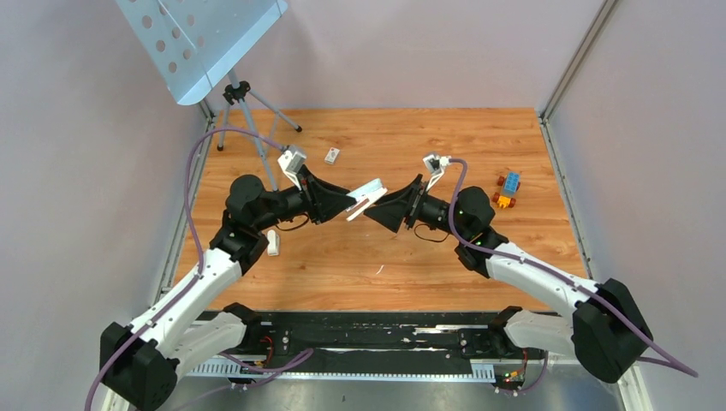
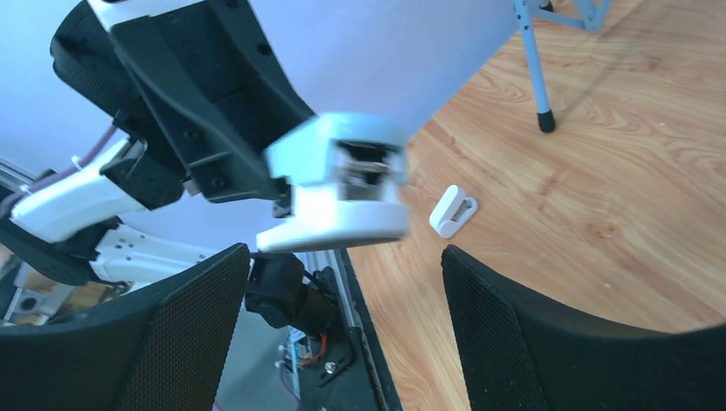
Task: Load the staples into the stapler
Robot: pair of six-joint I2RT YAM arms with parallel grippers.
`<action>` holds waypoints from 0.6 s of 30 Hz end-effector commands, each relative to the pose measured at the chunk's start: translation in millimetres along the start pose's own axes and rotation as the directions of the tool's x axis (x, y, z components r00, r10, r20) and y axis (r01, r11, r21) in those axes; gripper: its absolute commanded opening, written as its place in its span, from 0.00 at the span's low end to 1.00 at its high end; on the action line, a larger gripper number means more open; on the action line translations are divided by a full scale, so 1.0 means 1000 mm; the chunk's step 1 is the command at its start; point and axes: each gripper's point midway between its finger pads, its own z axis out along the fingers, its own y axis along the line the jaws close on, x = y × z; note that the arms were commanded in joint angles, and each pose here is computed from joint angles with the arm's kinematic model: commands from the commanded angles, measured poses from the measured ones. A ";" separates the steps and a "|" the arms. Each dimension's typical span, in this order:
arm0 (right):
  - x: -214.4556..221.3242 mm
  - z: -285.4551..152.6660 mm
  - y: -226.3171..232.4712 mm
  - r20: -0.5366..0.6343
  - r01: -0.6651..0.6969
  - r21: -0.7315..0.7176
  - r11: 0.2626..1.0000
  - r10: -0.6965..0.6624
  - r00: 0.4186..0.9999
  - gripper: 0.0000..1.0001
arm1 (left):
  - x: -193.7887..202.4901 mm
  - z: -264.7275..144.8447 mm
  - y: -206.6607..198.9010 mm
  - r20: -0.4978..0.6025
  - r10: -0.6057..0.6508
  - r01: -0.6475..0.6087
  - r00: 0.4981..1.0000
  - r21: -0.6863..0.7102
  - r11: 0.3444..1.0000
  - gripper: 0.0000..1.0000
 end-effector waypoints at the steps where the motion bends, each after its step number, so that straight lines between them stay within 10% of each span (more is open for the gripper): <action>1: -0.027 0.015 0.030 0.109 -0.040 -0.103 0.994 0.051 0.993 0.85 | -0.034 -0.003 -0.030 0.151 0.020 -0.035 0.988 0.097 0.995 0.00; 12: -0.029 0.028 0.032 0.129 -0.108 -0.127 0.986 0.124 0.984 0.62 | -0.023 -0.003 -0.029 0.165 0.006 -0.024 0.986 0.111 0.994 0.00; 18: -0.026 0.029 0.031 0.120 -0.115 -0.132 0.985 0.131 0.984 0.28 | -0.024 -0.002 -0.029 0.169 0.003 -0.023 0.986 0.117 0.993 0.00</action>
